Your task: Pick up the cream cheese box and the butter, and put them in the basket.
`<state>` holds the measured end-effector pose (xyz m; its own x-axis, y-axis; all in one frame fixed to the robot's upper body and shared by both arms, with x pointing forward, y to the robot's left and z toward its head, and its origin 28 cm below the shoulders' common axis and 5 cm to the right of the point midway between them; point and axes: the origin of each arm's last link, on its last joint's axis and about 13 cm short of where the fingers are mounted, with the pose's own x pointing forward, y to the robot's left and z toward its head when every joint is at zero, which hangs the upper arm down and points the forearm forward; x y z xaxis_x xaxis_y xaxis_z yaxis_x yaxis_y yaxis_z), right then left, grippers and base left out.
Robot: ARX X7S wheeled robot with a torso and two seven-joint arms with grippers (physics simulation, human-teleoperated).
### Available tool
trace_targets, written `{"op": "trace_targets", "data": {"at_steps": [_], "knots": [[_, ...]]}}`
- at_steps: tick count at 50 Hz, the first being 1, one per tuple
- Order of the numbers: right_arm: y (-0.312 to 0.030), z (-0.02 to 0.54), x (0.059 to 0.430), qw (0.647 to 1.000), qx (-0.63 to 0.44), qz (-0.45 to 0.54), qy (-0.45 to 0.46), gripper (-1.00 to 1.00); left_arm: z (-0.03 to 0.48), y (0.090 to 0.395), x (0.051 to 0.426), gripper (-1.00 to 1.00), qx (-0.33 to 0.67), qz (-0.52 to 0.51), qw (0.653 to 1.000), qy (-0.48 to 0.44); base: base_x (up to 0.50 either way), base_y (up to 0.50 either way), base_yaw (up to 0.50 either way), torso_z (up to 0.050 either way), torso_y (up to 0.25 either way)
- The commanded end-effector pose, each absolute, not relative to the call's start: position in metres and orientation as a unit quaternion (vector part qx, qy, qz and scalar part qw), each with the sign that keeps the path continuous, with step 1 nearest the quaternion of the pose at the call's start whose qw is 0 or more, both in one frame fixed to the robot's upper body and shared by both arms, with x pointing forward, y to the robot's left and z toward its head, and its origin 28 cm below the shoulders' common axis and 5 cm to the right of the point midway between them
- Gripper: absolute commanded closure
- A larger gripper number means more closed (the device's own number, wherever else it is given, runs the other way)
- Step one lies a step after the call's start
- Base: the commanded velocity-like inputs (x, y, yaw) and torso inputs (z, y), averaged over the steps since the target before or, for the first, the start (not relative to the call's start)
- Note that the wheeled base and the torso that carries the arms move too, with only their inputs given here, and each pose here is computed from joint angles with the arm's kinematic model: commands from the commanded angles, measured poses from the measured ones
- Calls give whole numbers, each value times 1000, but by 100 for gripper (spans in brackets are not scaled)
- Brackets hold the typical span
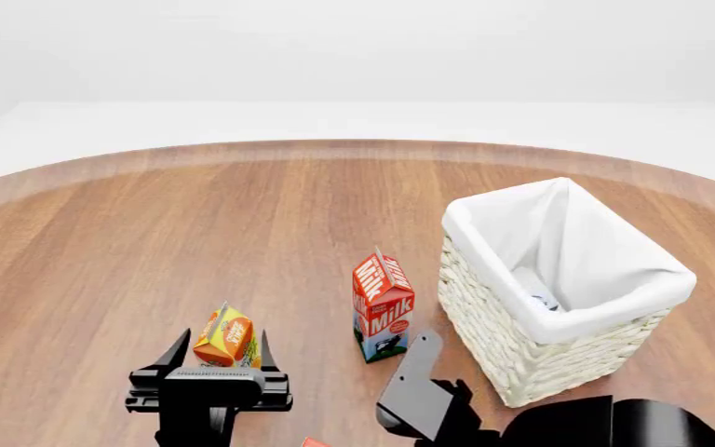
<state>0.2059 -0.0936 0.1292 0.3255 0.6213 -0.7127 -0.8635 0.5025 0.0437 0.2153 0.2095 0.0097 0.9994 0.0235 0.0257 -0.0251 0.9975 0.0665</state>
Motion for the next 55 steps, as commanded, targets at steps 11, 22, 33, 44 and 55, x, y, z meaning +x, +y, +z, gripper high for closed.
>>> {"op": "trace_targets", "data": {"at_steps": [11,22,33,44,55], "knots": [[-92,120,213,792,-173,466,354,-100,10,210,215,-100,34,12,999,-13,0,0,0,0,0],[-92,114,215,790,-171,463,362,-100,10,210,215,-100,34,12,999,-13,0,0,0,0,0],[-90,111,215,783,-185,469,364,-100,11,210,214,-100,34,12,999,-13,0,0,0,0,0],[-88,108,213,774,-193,476,369,-100,10,209,215,-100,34,12,999,-13,0,0,0,0,0],[-88,105,214,773,-191,476,374,-100,10,210,215,-100,33,12,999,-12,0,0,0,0,0]]}}
